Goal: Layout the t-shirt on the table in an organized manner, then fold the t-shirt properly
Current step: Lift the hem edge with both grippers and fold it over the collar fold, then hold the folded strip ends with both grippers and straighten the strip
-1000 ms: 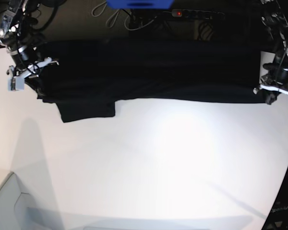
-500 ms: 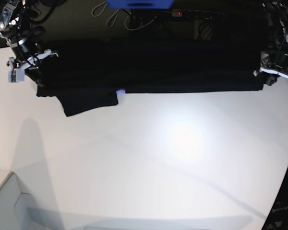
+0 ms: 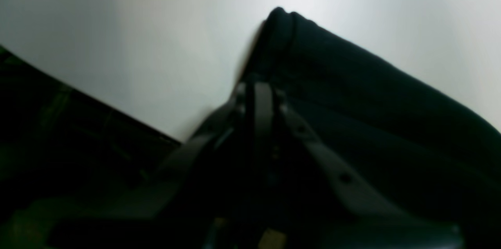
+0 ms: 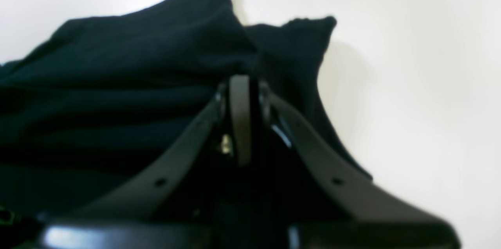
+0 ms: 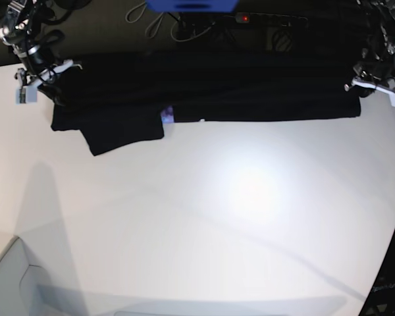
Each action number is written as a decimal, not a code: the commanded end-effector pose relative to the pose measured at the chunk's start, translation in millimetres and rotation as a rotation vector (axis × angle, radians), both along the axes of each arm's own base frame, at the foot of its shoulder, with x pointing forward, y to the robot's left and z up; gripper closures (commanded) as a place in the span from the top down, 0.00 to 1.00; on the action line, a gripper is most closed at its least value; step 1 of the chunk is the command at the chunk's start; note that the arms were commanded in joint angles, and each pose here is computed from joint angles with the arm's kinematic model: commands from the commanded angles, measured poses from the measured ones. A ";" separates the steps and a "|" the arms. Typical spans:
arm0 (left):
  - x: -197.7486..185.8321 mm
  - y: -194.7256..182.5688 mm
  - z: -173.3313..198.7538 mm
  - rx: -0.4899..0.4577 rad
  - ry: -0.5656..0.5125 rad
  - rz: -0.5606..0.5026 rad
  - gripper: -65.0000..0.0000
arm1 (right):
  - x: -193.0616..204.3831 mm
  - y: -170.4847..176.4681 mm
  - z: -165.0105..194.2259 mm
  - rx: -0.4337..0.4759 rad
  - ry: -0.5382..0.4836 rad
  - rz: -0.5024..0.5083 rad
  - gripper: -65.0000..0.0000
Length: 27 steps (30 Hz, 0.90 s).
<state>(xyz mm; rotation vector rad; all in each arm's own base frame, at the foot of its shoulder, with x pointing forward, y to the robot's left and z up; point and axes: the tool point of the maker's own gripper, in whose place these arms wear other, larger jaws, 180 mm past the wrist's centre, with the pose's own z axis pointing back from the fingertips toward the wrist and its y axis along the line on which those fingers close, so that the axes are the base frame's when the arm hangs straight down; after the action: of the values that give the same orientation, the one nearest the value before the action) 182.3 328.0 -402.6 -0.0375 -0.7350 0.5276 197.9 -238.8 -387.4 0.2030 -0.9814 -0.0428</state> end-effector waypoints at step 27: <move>51.5 -1.0 -7.3 -0.040 -0.051 -0.014 0.00 | 68.4 -6.4 -33.4 -0.278 0.159 0.074 0.39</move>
<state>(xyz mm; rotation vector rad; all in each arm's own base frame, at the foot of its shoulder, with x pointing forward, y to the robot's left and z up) 227.1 319.9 -420.5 -0.1101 -0.7369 0.5399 266.6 -237.2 -424.3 0.0047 -0.8105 0.1389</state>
